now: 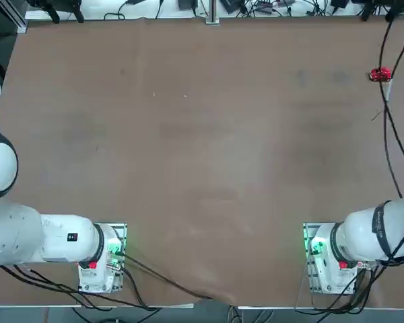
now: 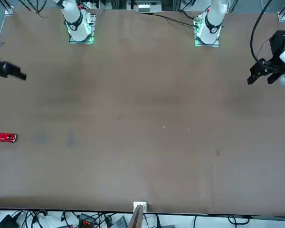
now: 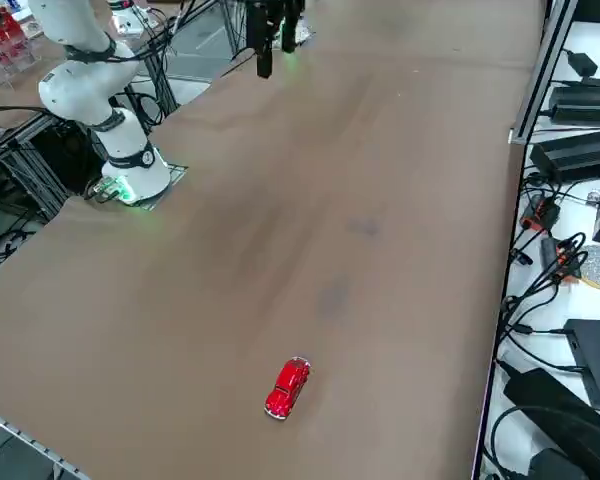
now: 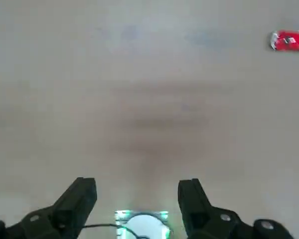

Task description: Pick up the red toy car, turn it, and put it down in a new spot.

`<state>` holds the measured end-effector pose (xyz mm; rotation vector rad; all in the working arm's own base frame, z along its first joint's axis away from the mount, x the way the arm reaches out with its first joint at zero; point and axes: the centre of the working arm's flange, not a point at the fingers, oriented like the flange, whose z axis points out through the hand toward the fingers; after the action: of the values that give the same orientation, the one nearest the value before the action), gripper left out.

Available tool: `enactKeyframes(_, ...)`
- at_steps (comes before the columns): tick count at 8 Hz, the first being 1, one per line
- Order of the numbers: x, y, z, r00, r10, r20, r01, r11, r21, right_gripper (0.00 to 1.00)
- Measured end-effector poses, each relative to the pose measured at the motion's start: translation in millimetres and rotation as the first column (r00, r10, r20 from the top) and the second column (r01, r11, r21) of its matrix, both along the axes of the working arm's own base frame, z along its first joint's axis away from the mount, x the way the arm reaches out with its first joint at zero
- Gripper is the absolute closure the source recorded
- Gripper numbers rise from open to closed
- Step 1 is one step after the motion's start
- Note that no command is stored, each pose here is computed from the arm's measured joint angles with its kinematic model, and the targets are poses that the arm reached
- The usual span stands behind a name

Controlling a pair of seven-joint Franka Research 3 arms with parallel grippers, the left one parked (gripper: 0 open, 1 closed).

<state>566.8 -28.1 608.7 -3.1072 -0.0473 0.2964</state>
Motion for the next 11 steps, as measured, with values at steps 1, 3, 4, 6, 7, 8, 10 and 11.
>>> enactKeyframes(1,-5.8,6.2,-2.4,0.998,0.043,0.042,-0.043,0.999,0.001,0.00)
enactKeyframes(3,-20.4,14.0,-11.4,0.992,0.032,0.123,-0.030,0.999,-0.019,0.00)
enactKeyframes(4,-30.4,16.1,-14.1,0.993,0.005,0.120,-0.002,1.000,-0.025,0.00)
enactKeyframes(6,-40.7,15.6,-13.0,0.993,-0.008,0.115,0.012,0.999,-0.032,0.00)
enactKeyframes(7,-41.9,16.2,-13.2,0.994,-0.007,0.109,0.011,0.999,-0.035,0.00)
enactKeyframes(8,-42.4,17.8,-13.5,0.994,-0.003,0.105,0.007,0.999,-0.038,0.00)
enactKeyframes(10,-42.9,19.1,-13.1,0.995,0.000,0.103,0.004,0.999,-0.040,0.00)
enactKeyframes(11,-45.0,19.2,-13.4,0.996,0.000,0.090,0.004,0.999,-0.040,0.00)
